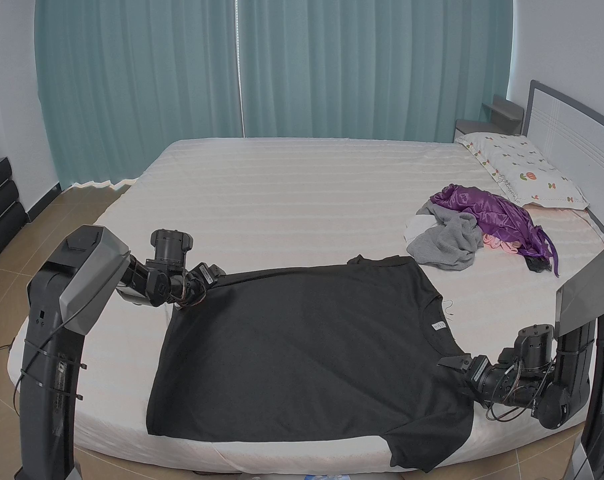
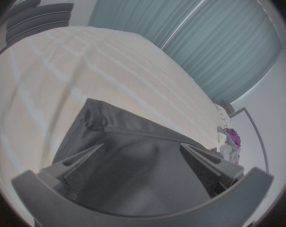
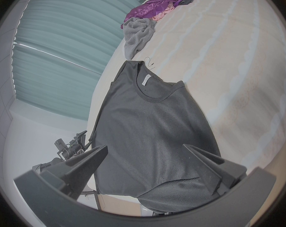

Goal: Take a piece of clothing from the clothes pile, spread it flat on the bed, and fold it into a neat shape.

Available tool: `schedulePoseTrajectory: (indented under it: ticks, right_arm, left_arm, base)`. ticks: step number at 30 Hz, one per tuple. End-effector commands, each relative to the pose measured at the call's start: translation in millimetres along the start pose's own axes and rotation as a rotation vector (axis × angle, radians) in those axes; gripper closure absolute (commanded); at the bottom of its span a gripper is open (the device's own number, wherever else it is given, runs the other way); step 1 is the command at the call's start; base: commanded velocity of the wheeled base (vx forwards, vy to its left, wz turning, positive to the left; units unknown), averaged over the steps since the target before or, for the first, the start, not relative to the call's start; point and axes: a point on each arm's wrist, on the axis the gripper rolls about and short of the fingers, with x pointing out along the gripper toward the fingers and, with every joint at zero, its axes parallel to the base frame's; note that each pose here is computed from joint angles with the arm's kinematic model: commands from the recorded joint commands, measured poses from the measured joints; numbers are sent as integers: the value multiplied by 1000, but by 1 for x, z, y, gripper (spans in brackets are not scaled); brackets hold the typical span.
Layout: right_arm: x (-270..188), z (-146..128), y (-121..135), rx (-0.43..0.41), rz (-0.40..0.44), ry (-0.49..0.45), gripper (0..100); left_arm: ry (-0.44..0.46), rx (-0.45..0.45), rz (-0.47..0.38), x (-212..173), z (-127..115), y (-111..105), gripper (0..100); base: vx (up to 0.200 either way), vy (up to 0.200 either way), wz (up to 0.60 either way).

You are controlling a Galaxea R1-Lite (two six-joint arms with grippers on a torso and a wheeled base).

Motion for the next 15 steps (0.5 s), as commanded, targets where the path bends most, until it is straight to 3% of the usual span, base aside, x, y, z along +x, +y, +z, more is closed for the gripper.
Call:
schedulePoseTrajectory:
  ticks: [1, 8, 15]
  right_arm:
    - [1, 0, 1, -4, 10, -2, 0]
    - [1, 0, 1, -4, 10, -2, 0]
    - [1, 0, 0, -3, 8, -1, 0]
  left_arm:
    - [1, 3, 16, 27, -8, 8, 0]
    - [-28, -5, 38, 43, 5, 9, 0]
    - [-136, -31, 23, 58, 25, 18, 0]
  base:
    - [0, 0, 0]
    - [0, 0, 0]
    - [0, 0, 0]
